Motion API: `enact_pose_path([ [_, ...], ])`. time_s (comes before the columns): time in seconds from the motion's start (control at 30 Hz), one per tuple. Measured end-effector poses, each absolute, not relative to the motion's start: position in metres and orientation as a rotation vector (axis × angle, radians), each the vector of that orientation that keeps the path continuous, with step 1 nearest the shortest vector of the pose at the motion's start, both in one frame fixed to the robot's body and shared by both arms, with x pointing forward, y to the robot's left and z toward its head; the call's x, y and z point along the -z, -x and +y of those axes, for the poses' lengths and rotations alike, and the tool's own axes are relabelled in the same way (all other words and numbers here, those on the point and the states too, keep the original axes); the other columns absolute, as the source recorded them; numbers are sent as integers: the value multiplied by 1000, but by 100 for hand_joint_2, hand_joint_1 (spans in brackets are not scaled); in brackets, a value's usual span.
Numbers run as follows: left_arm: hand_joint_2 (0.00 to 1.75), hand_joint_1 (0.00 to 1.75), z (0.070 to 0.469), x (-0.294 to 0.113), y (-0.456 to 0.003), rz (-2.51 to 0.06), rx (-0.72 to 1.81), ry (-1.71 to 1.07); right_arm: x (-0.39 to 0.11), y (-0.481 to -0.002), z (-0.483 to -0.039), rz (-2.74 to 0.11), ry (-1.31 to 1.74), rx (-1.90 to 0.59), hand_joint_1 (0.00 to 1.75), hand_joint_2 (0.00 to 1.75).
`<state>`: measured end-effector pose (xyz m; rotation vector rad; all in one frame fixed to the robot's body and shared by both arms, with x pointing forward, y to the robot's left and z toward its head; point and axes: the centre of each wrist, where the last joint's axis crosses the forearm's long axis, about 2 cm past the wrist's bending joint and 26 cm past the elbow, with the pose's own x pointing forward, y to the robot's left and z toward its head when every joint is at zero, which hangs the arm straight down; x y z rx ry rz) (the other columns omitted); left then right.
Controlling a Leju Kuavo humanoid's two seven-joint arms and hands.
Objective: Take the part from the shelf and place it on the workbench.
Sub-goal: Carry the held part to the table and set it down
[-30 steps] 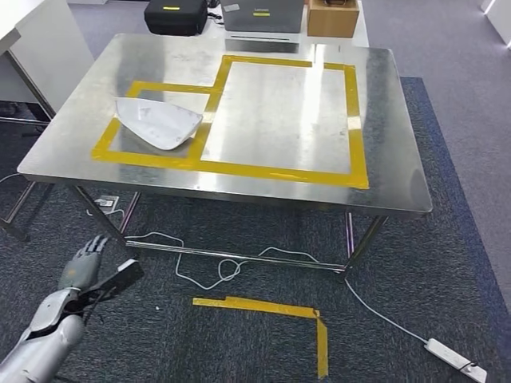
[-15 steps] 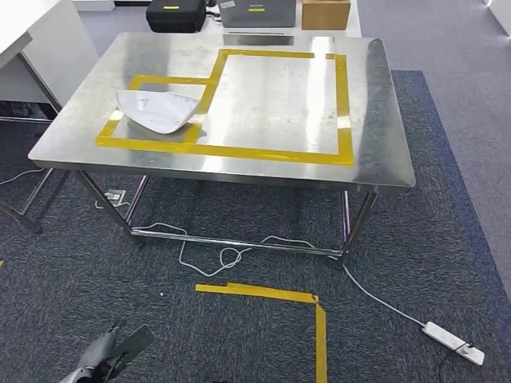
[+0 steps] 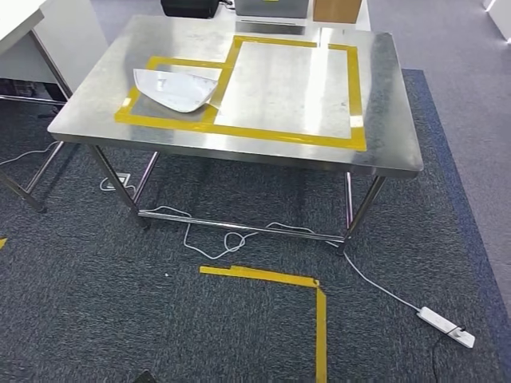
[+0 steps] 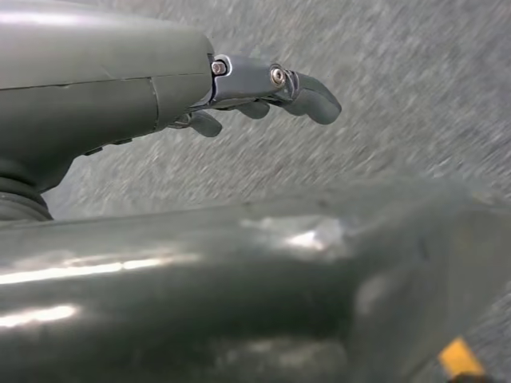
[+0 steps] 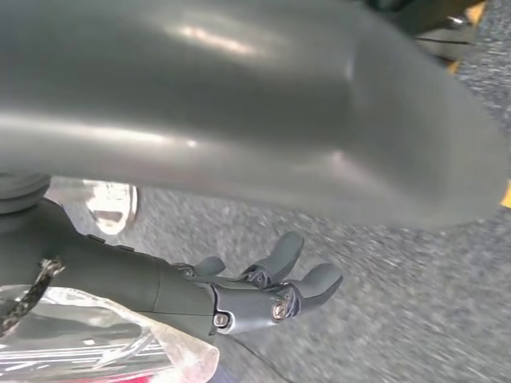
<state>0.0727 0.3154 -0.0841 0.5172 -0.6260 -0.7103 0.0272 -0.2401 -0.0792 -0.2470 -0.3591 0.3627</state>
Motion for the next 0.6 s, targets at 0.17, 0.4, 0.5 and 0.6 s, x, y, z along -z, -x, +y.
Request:
enact_pose_path([
  [0.17, 0, 0, 309, 90, -61, -585, 684, -496, 78, -28, -244, -357, 240, -281, 0, 0],
  [0.4, 0, 0, 305, 95, -47, -553, 636, -473, 76, -24, -248, -344, 238, -200, 0, 0],
  [0.5, 0, 0, 303, 95, -46, -548, 624, -469, 75, -22, -249, -335, 239, -181, 0, 0],
  [0.6, 0, 0, 301, 96, -46, -547, 617, -464, 75, -22, -250, -333, 240, -173, 0, 0],
])
